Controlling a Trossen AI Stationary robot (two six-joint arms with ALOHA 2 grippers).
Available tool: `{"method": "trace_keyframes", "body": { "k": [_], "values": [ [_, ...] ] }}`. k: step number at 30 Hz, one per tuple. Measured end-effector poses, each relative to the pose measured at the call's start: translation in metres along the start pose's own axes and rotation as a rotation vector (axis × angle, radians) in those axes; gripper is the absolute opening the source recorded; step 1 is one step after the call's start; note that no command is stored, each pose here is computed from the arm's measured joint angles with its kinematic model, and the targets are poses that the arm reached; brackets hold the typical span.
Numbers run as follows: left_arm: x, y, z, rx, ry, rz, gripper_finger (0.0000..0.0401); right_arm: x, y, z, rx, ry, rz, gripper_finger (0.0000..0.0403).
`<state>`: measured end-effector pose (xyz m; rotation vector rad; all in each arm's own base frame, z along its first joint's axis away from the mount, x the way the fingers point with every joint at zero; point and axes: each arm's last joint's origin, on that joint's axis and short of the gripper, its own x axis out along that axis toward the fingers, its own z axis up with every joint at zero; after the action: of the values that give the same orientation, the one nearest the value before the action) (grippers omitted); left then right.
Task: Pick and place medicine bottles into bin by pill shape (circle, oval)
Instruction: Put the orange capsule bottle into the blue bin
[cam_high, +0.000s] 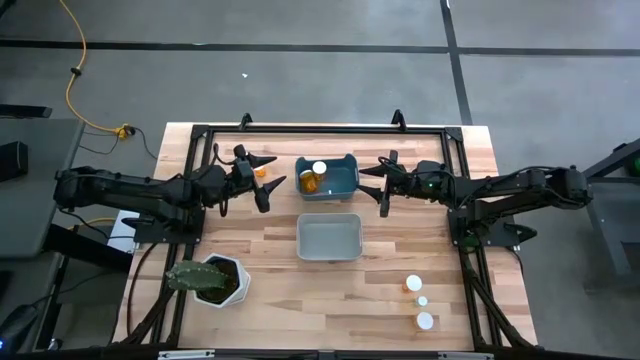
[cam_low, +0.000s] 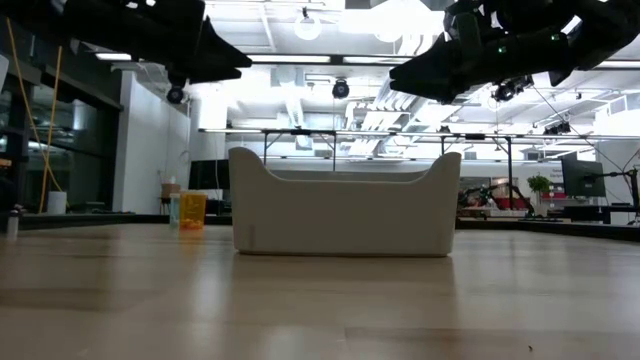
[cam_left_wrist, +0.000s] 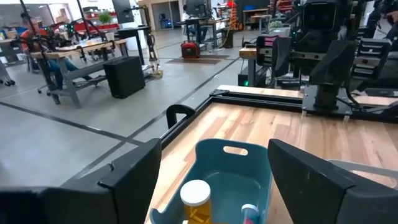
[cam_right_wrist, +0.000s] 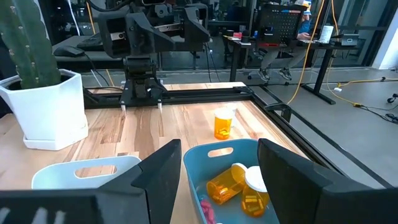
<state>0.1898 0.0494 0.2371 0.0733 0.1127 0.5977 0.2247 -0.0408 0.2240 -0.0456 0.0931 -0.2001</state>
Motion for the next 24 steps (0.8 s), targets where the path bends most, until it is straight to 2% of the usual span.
{"method": "trace_keyframes", "body": {
  "k": [10, 15, 24],
  "values": [
    [0.0, 0.0, 0.0, 0.024, 0.0, -0.001, 0.0282, 0.0, 0.0, 0.0, 0.0, 0.0, 0.0, 0.0206],
    [0.0, -0.001, -0.004, 0.049, 0.039, -0.038, 0.0286, 0.0, 0.0, 0.0, 0.0, 0.0, 0.0, 0.0206],
    [-0.001, 0.001, -0.012, 0.014, 0.117, 0.058, 0.0319, 0.0, 0.0, 0.0, 0.0, 0.0, 0.0, 0.0206]
  ]
}}
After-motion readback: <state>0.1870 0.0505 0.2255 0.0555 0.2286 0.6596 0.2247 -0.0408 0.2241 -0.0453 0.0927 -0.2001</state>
